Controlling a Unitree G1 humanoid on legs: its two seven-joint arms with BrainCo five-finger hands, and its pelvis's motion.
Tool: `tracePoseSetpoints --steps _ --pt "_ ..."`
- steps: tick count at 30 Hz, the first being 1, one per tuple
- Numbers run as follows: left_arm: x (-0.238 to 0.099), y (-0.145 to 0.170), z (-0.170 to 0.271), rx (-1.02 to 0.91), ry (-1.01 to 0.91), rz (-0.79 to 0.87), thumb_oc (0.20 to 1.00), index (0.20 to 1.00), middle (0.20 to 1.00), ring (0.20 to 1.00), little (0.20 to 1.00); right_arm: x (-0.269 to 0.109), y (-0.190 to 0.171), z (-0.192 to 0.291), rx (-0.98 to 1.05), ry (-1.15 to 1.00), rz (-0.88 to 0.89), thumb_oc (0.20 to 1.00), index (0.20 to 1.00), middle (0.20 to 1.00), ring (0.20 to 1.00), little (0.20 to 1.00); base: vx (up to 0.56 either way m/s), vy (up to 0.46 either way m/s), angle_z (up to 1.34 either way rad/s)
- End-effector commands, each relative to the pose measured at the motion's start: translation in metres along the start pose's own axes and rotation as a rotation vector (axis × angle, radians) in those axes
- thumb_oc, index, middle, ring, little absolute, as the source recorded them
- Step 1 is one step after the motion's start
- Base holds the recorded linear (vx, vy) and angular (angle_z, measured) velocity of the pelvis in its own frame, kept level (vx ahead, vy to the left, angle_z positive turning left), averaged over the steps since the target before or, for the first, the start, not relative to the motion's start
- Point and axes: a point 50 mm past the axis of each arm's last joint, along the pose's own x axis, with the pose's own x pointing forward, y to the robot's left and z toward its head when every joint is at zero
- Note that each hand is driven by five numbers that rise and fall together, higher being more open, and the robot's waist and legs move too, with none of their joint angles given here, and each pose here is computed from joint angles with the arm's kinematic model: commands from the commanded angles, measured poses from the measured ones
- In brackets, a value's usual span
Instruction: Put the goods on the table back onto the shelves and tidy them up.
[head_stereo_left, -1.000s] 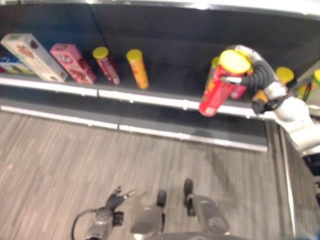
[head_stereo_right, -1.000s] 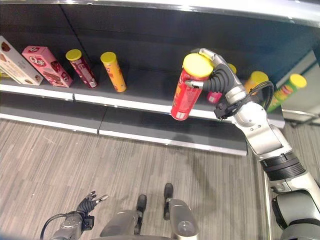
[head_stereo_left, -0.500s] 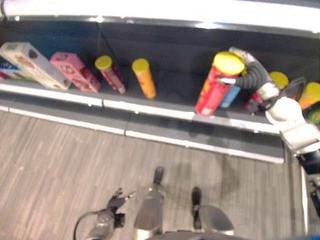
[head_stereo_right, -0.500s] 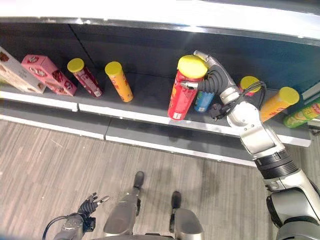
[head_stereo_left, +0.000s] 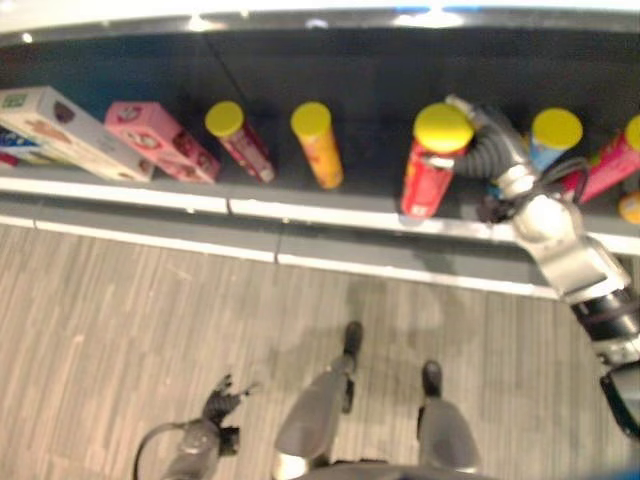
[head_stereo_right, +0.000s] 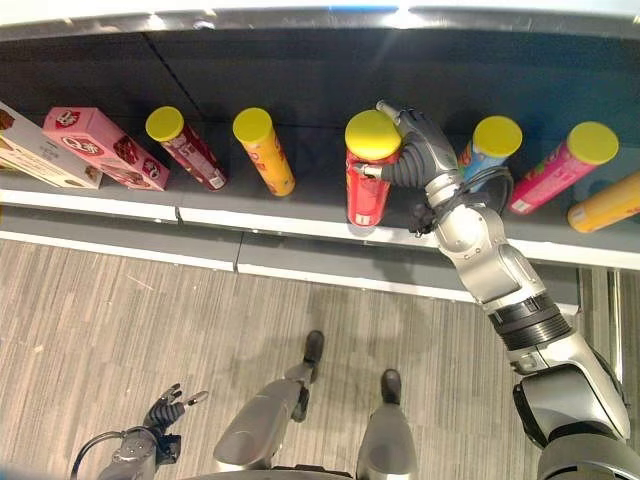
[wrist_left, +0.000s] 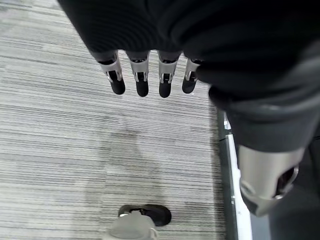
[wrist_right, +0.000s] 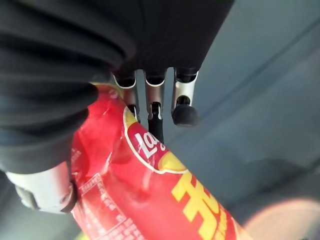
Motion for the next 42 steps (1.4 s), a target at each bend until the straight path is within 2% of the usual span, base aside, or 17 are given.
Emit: tracePoseSetpoints --steps 1,11,15,23,42 --pt "-0.003 0.012 0.005 0.024 -0.053 0.039 1.000 1.000 1.000 1.000 1.000 0.029 -0.038 0.034 -0.076 -0.155 -0.231 0.200 0.200 0.200 0.200 0.200 -0.04 -0.011 -0.06" --pt "0.000 0.003 0.032 0.001 -0.162 0.036 1.000 1.000 1.000 1.000 1.000 0.040 -0.082 0.044 -0.149 -0.181 -0.545 0.200 0.200 0.200 0.200 0.200 -0.02 -0.007 0.05" --pt "0.002 0.000 0.036 0.003 -0.170 0.033 1.000 1.000 1.000 1.000 1.000 0.044 -0.095 0.048 -0.142 -0.186 -0.612 0.200 0.200 0.200 0.200 0.200 -0.01 -0.005 0.06" --pt "0.003 -0.006 0.043 -0.003 -0.196 0.015 1.000 1.000 1.000 1.000 1.000 0.048 -0.098 0.037 -0.170 -0.131 -0.615 0.200 0.200 0.200 0.200 0.200 0.00 -0.001 0.01" --pt "0.004 -0.013 0.045 -0.022 -0.199 0.011 1.000 1.000 1.000 1.000 1.000 0.051 -0.079 0.036 -0.106 -0.113 -0.583 0.200 0.200 0.200 0.200 0.200 0.00 0.006 0.05"
